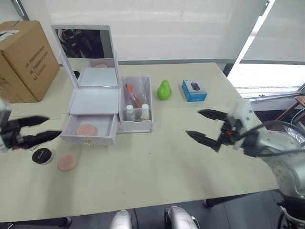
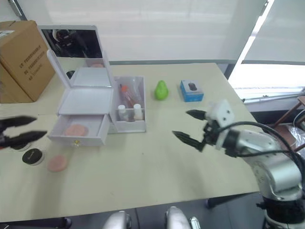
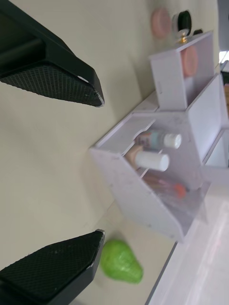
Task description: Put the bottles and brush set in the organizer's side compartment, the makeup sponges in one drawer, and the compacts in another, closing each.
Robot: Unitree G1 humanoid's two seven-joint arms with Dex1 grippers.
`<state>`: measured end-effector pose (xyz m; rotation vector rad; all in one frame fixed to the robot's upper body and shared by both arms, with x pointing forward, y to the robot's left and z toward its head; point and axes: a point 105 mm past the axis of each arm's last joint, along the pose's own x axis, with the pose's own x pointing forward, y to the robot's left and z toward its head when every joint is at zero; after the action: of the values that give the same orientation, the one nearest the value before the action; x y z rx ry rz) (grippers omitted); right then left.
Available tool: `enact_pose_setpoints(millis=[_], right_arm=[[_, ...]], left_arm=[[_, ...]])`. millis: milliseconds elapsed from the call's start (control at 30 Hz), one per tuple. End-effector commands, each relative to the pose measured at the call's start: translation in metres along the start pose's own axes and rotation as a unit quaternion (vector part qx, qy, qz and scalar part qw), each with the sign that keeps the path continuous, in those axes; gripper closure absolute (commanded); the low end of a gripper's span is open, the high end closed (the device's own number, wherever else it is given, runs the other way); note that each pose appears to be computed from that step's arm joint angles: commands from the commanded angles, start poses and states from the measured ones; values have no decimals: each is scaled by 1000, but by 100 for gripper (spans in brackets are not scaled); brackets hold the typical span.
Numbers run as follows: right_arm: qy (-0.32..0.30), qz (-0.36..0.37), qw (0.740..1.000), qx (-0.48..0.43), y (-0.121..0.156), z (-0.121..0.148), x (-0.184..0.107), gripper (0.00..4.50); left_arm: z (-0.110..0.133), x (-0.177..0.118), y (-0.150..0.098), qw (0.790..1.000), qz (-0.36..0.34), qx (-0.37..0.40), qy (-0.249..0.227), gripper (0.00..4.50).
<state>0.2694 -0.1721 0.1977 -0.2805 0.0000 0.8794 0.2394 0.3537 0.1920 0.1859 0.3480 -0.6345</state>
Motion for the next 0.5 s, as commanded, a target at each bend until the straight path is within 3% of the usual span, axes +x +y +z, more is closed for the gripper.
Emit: enact_pose_setpoints(millis=[33,200,300,400,500], right_arm=[[-7,-49,999,-19,-16,1,-32,0],[8,-124,992,18,-34,-28,-73,0],[29,-158,986,36,-44,-47,-100,0],[52,-180,981,51,-50,-65,-121,0],[59,-185,980,52,-50,-72,-126,0]], left_arm=[[1,-39,11,996,85,40,1,2],[-54,-101,30,974,221,6,46,2],[-79,-135,41,953,298,-11,50,2],[-86,-149,47,940,339,-6,38,2],[-90,-146,45,941,337,-3,31,2]])
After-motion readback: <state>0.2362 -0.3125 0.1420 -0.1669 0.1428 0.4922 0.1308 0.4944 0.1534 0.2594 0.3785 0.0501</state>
